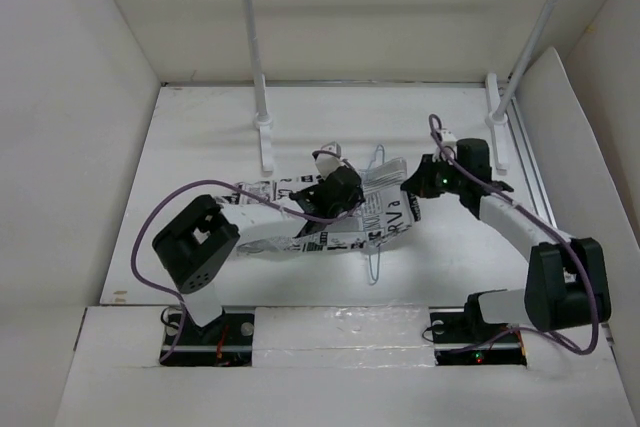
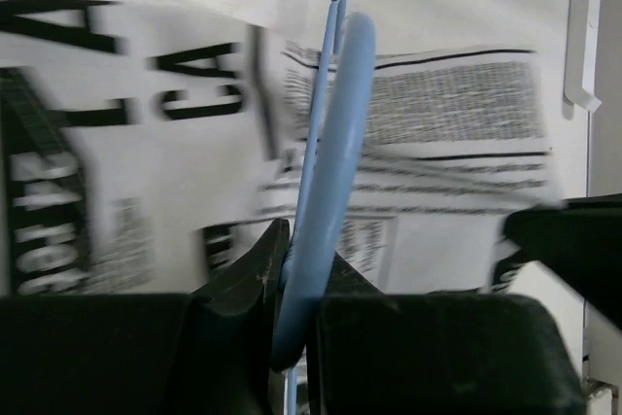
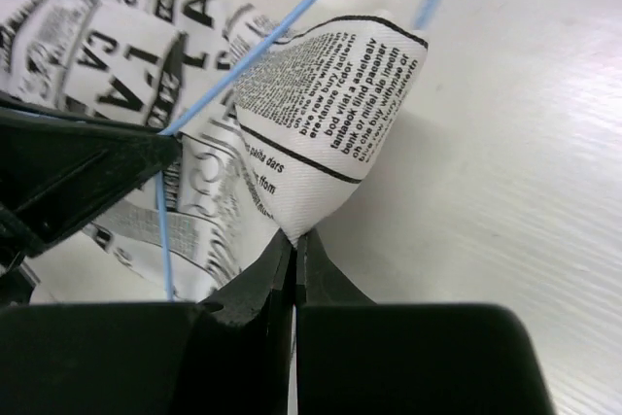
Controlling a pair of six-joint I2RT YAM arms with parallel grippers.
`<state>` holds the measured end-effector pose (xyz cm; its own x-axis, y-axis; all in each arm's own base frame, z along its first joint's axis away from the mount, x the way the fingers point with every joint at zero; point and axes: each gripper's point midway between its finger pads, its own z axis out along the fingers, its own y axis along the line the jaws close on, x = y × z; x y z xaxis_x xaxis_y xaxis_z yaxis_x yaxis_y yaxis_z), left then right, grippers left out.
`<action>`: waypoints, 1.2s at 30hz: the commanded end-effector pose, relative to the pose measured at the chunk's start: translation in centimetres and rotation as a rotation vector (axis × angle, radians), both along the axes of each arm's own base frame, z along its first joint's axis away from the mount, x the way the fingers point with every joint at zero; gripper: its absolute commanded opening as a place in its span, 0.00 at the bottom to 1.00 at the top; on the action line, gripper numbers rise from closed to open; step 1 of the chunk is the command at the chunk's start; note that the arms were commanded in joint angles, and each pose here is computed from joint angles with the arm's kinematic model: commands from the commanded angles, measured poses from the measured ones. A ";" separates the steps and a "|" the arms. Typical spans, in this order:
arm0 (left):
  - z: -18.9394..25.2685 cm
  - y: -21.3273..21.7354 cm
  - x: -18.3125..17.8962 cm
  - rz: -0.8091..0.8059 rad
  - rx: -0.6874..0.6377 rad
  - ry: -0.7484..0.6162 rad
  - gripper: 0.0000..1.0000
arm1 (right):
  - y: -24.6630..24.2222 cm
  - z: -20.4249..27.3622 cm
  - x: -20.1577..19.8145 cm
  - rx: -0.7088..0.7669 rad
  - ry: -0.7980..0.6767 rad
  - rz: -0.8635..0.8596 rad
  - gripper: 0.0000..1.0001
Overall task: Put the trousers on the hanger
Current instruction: Place the trousers on the hanger, then place the hanger at the clothesline.
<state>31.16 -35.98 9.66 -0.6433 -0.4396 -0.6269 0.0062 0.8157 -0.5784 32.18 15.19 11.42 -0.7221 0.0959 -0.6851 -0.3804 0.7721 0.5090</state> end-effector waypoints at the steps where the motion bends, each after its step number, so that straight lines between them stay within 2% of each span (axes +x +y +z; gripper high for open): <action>1: -1.4 5.0 -0.6 0.045 0.152 0.004 0.00 | -2.6 2.1 0.3 0.013 -0.029 -0.018 0.00; 5: -2.5 8.1 -1.2 0.082 0.209 0.023 0.00 | -5.8 1.9 -0.4 -0.015 -0.031 -0.093 0.00; 14: -1.7 10.2 -2.0 0.102 0.240 -0.002 0.00 | -9.7 -1.7 -1.2 -0.033 0.057 -0.220 0.00; 20: 0.6 9.7 -1.1 0.109 0.230 -0.047 0.00 | -10.0 -3.0 -0.3 -0.040 0.087 -0.229 0.00; 25: 0.0 10.3 -0.6 0.125 0.315 -0.036 0.00 | -11.0 -3.1 0.5 -0.038 0.098 -0.285 0.00; 30: -0.2 10.1 -0.7 0.127 0.263 -0.021 0.00 | -10.5 -3.0 1.1 -0.033 0.105 -0.295 0.00; 35: 3.8 7.8 -0.1 0.108 0.214 -0.093 0.00 | -10.1 -4.8 0.4 -0.055 0.149 -0.283 0.00; 36: 4.6 7.4 0.0 0.099 0.215 -0.109 0.00 | -10.1 -4.9 0.2 -0.056 0.156 -0.284 0.05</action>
<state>30.66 -28.06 11.35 -0.5664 -0.3748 -0.7339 -0.0578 0.9064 -0.4183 31.07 5.03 5.70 -0.7969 0.2868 -0.5316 -0.0346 0.8570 0.5141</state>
